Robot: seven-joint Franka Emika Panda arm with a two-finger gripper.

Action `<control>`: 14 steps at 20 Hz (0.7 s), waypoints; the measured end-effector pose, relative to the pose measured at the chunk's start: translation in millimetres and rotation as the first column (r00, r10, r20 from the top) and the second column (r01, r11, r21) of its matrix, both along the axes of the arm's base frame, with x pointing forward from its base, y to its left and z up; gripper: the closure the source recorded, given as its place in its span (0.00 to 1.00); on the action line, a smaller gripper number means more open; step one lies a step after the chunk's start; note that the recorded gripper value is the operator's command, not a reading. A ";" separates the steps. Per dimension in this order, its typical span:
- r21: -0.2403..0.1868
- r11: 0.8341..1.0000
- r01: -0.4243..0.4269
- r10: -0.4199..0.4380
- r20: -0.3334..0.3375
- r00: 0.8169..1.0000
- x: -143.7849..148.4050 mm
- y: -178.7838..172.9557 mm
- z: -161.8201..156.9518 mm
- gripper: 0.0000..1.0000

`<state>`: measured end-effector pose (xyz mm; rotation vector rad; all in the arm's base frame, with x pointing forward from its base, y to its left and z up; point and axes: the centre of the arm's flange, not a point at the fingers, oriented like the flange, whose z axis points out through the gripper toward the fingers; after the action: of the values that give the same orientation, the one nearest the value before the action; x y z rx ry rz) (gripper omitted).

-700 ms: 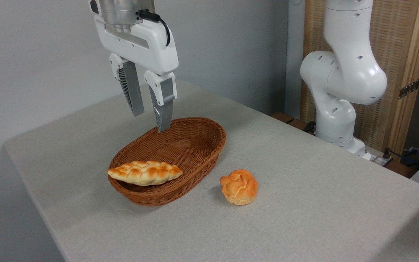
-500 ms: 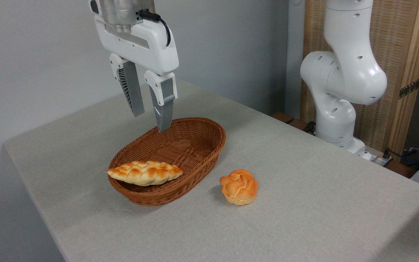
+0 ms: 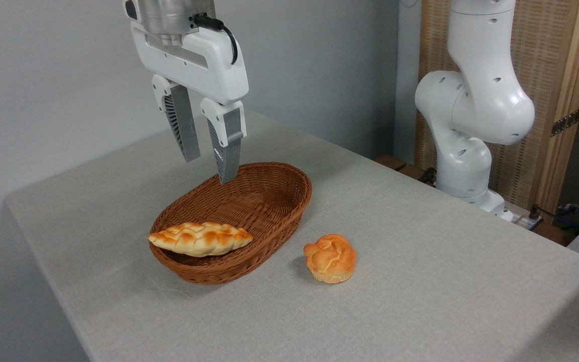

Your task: Put bread into the basket

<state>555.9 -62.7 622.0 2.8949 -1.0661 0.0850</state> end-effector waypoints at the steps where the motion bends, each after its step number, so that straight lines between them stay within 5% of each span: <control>1: 0.000 1.000 0.000 0.000 0.000 1.000 -0.1 0.0 0.2 0.00; 14: 0.001 1.000 0.001 -0.001 -0.010 1.000 -7.0 0.5 -1.0 0.00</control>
<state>548.9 -62.2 621.0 2.8928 -1.0661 0.0698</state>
